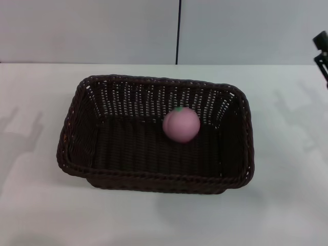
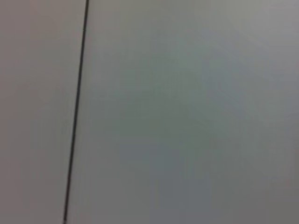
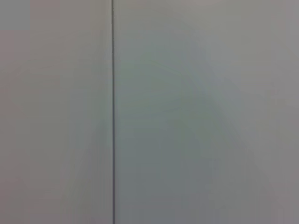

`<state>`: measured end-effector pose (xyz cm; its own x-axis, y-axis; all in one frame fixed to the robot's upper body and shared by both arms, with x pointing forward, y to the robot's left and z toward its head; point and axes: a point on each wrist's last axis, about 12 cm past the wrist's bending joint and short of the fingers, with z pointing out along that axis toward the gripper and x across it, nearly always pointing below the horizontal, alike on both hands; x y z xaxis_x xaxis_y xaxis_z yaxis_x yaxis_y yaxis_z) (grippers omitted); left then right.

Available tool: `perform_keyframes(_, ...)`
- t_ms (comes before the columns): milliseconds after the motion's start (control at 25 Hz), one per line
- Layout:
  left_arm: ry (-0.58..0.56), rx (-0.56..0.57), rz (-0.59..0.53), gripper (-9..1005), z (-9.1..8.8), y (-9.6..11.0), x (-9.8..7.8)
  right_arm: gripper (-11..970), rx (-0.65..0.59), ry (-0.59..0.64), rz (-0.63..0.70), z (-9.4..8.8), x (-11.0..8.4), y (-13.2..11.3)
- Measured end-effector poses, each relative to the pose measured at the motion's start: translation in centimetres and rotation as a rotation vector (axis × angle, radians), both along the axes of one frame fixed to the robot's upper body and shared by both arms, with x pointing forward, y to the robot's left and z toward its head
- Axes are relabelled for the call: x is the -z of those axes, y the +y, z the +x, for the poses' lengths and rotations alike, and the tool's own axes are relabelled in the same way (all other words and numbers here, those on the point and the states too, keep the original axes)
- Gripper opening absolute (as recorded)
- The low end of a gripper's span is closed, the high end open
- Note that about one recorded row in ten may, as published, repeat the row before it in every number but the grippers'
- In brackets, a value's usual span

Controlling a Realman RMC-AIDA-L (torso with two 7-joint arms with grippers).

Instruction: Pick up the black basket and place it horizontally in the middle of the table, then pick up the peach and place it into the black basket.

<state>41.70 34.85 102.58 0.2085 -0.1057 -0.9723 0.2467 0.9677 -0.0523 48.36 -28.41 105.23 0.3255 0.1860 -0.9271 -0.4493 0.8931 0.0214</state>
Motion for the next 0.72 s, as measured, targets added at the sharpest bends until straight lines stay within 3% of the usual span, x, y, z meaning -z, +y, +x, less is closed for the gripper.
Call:
perform_keyframes(280,-0.038,-0.078,0.05,603,-1.1,-0.8,0.4,671,-0.01,-0.004,-0.011,1.0,-0.3,0.7)
perform_keyframes(720,-0.026,-0.077,0.033,603,-1.0,-1.2,0.7,671,0.035,0.007,-0.012,2.1,-0.5,0.4)
